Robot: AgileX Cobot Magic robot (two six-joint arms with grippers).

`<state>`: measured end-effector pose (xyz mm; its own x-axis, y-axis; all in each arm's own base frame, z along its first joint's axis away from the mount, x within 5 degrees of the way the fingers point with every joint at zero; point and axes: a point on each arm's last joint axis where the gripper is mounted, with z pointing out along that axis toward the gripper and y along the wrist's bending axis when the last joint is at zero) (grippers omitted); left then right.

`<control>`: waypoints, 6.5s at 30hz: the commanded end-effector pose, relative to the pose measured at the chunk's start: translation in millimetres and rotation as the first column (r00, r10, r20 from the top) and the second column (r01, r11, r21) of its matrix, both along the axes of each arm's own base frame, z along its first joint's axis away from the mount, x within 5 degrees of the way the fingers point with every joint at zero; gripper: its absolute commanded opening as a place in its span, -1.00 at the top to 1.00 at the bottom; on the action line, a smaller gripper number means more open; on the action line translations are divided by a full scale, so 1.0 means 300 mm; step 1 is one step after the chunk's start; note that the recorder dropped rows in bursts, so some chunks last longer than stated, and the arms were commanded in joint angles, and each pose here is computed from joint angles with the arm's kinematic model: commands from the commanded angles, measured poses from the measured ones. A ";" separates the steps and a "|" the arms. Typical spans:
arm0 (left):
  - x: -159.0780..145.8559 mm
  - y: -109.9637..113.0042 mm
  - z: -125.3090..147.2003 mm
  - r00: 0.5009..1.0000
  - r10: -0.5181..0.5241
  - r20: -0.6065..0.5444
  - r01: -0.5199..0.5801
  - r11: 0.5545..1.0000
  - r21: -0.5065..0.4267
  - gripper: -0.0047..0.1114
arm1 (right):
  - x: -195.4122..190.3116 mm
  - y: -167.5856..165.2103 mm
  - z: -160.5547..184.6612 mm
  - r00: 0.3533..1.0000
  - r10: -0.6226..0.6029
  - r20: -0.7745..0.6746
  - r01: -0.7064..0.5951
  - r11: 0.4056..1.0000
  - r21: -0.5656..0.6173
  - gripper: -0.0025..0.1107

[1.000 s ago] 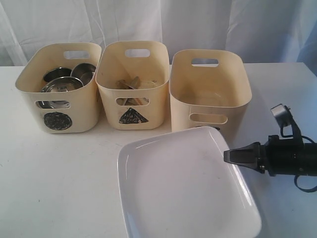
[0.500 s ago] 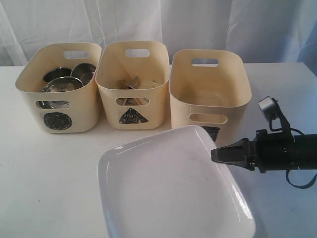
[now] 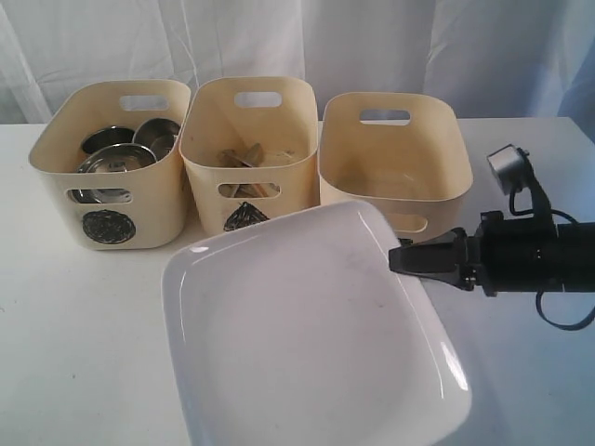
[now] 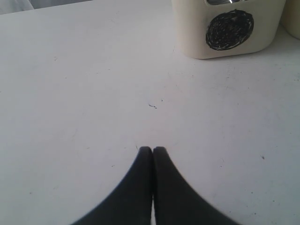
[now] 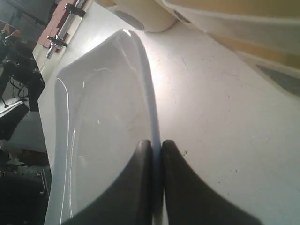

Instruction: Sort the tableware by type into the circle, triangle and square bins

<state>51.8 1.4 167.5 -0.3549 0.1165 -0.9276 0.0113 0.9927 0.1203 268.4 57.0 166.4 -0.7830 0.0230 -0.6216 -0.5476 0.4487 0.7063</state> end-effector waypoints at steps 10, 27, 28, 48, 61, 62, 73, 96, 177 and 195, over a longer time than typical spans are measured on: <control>0.000 -0.002 -0.004 1.000 -0.004 0.001 0.004 1.000 -0.007 0.92 | 0.017 0.001 0.183 0.987 -0.149 0.063 0.135 0.972 0.191 0.96; 0.000 -0.002 -0.004 1.000 -0.004 0.001 0.004 1.000 -0.007 0.92 | 0.138 -0.011 0.456 0.955 -0.167 0.245 0.104 0.962 0.251 0.96; 0.000 -0.002 -0.004 1.000 -0.004 0.001 0.004 1.000 -0.007 0.92 | 0.144 -0.014 0.472 0.953 -0.170 0.251 0.104 0.961 0.255 0.96; 0.000 -0.002 -0.004 1.000 -0.004 0.001 0.004 1.000 -0.007 0.92 | 0.249 -0.215 0.596 0.824 -0.467 0.322 0.420 0.884 0.206 0.96; 0.000 -0.002 -0.004 1.000 -0.004 0.001 0.004 1.000 -0.007 0.92 | 0.291 -0.281 0.564 0.718 -0.606 0.344 0.610 0.785 0.109 0.96; 0.000 -0.002 -0.004 1.000 -0.004 0.001 0.004 1.000 -0.007 0.92 | 0.293 -0.284 0.563 0.712 -0.613 0.344 0.619 0.778 0.105 0.96; 0.000 -0.002 -0.004 1.000 -0.004 0.001 0.004 1.000 -0.007 0.92 | 0.307 -0.319 0.550 0.641 -0.651 0.407 0.704 0.710 0.028 0.96; 0.000 -0.002 -0.004 1.000 -0.004 0.001 0.004 1.000 -0.007 0.92 | 0.306 -0.248 0.498 0.724 -0.439 0.532 0.627 0.741 -0.242 0.96; 0.000 -0.002 -0.004 1.000 -0.004 0.001 0.004 1.000 -0.007 0.92 | 0.163 -0.130 0.853 0.365 -0.600 0.712 0.857 0.515 -0.006 -0.18; 0.000 -0.002 -0.004 1.000 -0.004 0.001 0.004 1.000 -0.007 0.92 | -0.450 -0.120 1.212 0.143 -0.607 0.782 0.706 0.616 0.349 0.27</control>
